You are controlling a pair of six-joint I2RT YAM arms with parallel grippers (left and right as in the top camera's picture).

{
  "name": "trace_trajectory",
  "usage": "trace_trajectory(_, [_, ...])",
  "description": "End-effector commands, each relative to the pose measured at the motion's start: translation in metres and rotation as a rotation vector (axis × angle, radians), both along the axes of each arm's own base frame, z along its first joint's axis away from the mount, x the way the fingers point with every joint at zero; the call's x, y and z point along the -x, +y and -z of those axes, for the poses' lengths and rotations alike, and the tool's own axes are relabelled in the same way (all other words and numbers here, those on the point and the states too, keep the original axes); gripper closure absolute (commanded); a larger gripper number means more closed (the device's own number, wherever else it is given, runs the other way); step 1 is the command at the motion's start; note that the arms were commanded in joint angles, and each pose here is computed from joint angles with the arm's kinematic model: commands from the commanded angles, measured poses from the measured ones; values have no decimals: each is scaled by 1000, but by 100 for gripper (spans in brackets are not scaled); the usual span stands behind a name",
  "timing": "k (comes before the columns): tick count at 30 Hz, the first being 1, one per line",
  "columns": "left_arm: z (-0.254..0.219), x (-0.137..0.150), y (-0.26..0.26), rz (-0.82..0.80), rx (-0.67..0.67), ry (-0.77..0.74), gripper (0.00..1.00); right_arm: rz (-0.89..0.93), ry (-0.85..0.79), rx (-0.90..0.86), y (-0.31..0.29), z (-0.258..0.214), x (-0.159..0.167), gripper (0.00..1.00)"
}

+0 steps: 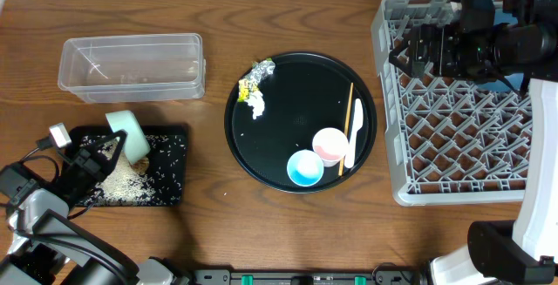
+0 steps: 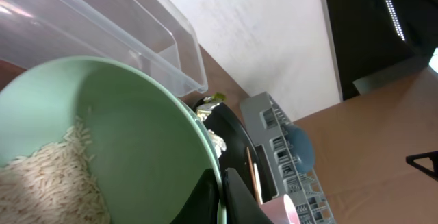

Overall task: Sort waste into correct bins and load items into the dishwasher rack
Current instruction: 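Hold the bowl inverted over the tray with the left gripper, shaking out rice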

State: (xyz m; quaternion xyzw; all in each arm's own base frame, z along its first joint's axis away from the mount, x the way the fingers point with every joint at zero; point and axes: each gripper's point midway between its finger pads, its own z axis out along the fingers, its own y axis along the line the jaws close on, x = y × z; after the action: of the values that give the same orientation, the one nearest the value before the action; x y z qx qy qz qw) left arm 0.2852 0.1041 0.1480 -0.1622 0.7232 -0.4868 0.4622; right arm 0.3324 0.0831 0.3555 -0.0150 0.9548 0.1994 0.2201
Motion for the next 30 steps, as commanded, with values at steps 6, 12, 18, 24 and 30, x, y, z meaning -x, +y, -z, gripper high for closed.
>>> trace_trajectory(6, [-6, 2, -2, 9, 49, -23, 94, -17, -7, 3, 3, -1, 2, 1])
trace_trajectory(12, [-6, 2, -1, 3, 103, 13, 93, -18, -7, 3, 3, -1, 2, 1])
trace_trajectory(18, [-7, 0, 2, 4, 61, -15, 94, -18, -8, 3, 3, -1, 2, 1])
trace_trajectory(24, [-4, -3, 7, -6, 15, -18, 94, -18, -7, 3, 3, -1, 2, 1])
trace_trajectory(30, [-3, -3, 7, -17, 85, 36, 94, -17, -7, 3, 3, -1, 2, 1])
